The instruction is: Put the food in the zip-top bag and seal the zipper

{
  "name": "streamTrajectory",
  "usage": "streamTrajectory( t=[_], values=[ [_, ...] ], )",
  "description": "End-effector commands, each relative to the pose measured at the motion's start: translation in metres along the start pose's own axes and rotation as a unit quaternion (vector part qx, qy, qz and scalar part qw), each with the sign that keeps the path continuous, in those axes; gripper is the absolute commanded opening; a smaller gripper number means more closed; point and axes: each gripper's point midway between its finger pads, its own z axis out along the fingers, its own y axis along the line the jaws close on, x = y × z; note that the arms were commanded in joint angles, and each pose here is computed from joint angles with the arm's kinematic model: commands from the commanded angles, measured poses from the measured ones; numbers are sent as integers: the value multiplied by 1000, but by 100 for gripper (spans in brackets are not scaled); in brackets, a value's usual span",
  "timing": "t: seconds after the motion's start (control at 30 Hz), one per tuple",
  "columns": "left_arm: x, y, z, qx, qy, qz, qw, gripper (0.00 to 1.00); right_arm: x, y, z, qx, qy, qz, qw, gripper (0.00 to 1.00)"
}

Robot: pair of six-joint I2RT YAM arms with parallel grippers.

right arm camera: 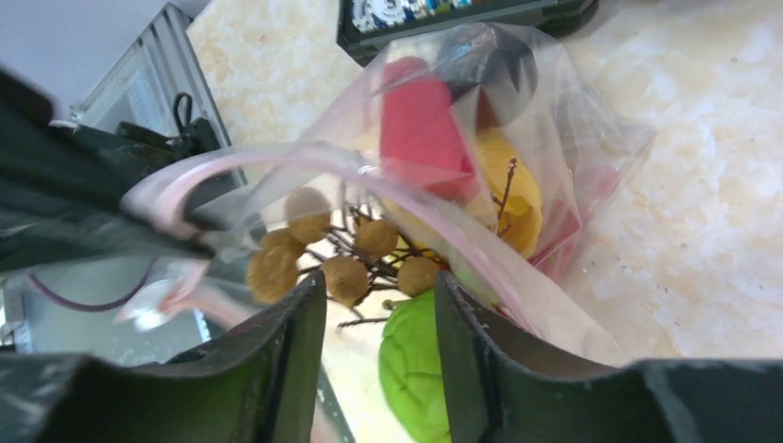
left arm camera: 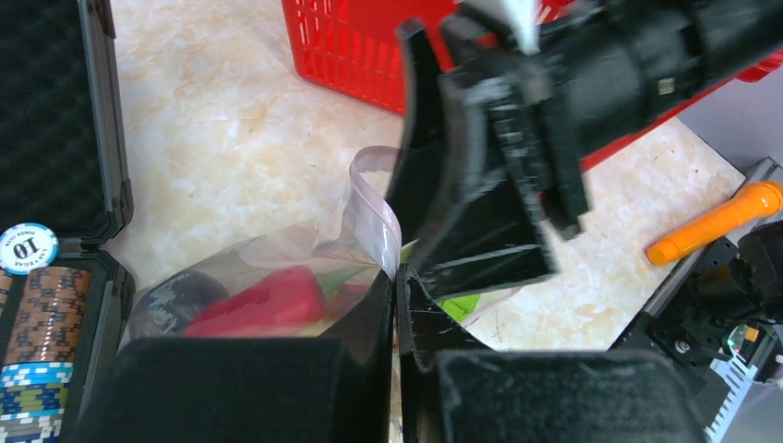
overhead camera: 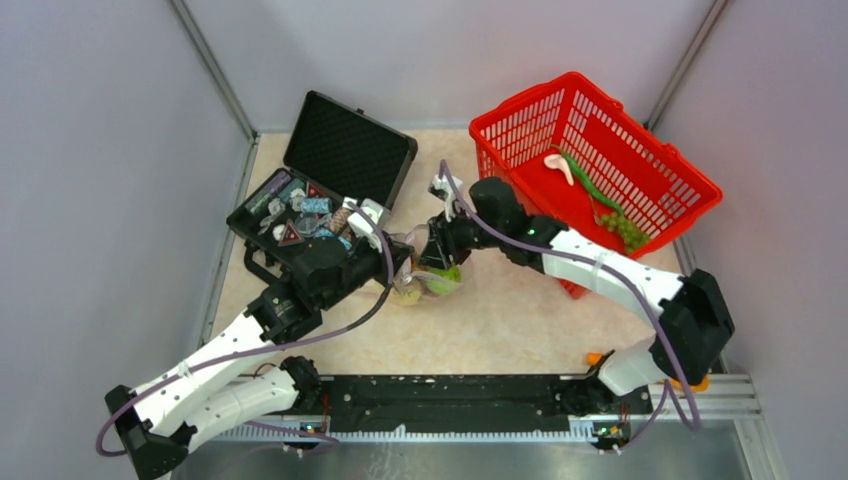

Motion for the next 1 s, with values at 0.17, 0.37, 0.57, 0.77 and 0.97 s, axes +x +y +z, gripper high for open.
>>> streamTrajectory(
  t=[0.17,0.37,0.57,0.77,0.97],
  values=[
    [-35,10,-5,-39,-70,-20,997,0,-51,28,-93,19,-125,-64,990,50],
    [-35,12,-5,-43,-73,-18,996,0,-65,-5,-151,155,-189,-70,967,52],
    [-36,10,-1,-38,-67,-12,997,0,-93,-49,-217,332,-252,-62,907,52],
    [-34,7,0,-30,-64,-17,997,0,-96,-104,-249,430,-245,5,869,58],
    [-31,2,-1,-18,-57,-18,998,0,-74,-176,-268,486,-218,118,838,62]
  ],
)
